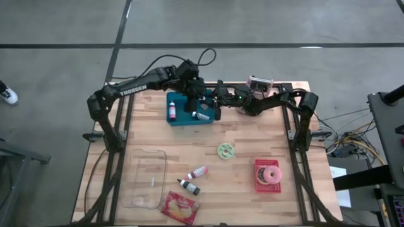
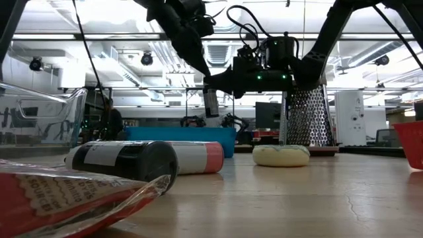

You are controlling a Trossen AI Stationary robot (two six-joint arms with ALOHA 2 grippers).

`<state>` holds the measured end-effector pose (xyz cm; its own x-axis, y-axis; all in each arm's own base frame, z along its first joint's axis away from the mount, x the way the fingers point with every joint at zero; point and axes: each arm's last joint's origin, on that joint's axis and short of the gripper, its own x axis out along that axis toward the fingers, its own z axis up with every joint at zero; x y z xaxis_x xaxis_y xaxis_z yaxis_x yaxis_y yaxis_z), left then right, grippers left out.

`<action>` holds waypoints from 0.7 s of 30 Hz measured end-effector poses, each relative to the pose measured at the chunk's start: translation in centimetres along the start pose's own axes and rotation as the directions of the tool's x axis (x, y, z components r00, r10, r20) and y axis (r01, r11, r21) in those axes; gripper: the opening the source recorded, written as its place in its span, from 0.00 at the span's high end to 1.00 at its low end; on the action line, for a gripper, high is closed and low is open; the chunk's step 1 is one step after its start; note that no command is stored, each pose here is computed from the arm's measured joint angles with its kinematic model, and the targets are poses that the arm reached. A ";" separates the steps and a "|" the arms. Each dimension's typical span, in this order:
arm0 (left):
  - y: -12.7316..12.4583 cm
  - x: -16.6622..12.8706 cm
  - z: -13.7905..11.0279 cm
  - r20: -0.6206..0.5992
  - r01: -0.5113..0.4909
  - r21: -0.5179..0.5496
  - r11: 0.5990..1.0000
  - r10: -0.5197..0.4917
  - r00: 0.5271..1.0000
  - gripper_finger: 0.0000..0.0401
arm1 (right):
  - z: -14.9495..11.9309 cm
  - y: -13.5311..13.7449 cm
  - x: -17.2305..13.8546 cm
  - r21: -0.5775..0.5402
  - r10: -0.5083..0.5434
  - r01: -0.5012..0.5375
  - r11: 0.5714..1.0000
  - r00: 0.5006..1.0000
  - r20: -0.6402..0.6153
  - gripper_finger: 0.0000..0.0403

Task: Pick & Place Food Item
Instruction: Put the right black food coloring bottle into the blue bin

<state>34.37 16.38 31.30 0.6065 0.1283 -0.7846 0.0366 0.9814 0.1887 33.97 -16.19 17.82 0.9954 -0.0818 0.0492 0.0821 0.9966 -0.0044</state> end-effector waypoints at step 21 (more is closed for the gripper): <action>-0.1 0.0 -0.2 -0.024 0.003 0.099 0.995 -0.001 1.000 0.99 | -0.1 0.0 0.0 0.002 0.003 -0.003 1.000 1.000 -0.007 0.74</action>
<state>34.23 16.26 31.15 0.5871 0.1307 -0.7989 0.1172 0.9628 0.2436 33.99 -16.16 17.73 0.9960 -0.0788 0.0424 0.0790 0.9969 -0.0030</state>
